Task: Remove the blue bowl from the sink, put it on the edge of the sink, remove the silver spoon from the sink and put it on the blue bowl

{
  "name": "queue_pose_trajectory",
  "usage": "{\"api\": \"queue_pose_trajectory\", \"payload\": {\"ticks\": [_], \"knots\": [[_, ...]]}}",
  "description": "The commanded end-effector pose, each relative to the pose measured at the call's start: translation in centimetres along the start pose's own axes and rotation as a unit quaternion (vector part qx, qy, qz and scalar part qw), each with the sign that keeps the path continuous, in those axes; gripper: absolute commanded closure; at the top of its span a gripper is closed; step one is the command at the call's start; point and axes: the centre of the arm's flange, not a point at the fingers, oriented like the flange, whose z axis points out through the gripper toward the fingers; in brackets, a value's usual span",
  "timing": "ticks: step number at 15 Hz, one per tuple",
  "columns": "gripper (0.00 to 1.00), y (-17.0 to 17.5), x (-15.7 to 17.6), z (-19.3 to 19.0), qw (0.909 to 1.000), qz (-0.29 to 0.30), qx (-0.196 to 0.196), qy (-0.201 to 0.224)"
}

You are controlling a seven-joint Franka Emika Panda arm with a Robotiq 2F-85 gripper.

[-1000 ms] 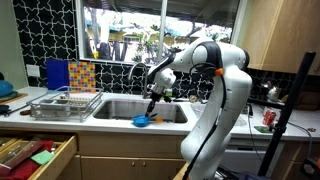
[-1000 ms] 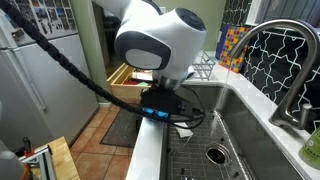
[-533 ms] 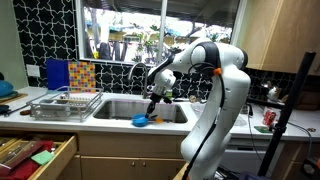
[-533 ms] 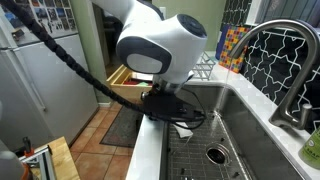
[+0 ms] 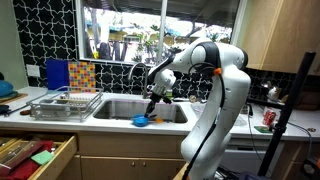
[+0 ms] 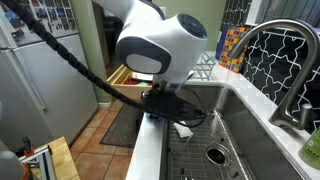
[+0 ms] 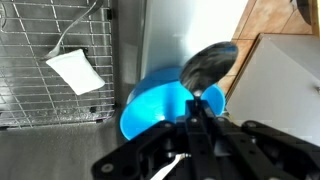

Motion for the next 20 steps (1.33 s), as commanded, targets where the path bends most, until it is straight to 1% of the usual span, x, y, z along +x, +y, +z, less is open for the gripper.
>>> {"api": "queue_pose_trajectory", "payload": {"ticks": [1, 5, 14, 15, 16, 17, 19, 20], "knots": [[0.98, 0.4, 0.1, 0.1, 0.9996, -0.009, -0.003, 0.025], [0.98, 1.2, 0.3, 0.3, 0.9998, -0.001, -0.007, 0.019], [0.98, 2.0, 0.5, 1.2, 0.9999, 0.007, 0.0, 0.015], [0.96, 2.1, 0.6, 1.1, 0.9999, 0.007, 0.0, 0.014], [0.69, 2.2, 0.6, 1.2, 0.9999, 0.008, 0.0, 0.013], [0.68, 2.2, 0.6, 1.2, 0.9999, 0.009, 0.0, 0.013], [0.54, 2.2, 0.6, 1.4, 0.9999, 0.009, 0.003, 0.011], [0.52, 2.2, 0.6, 1.5, 0.9999, 0.009, 0.003, 0.01]]}}
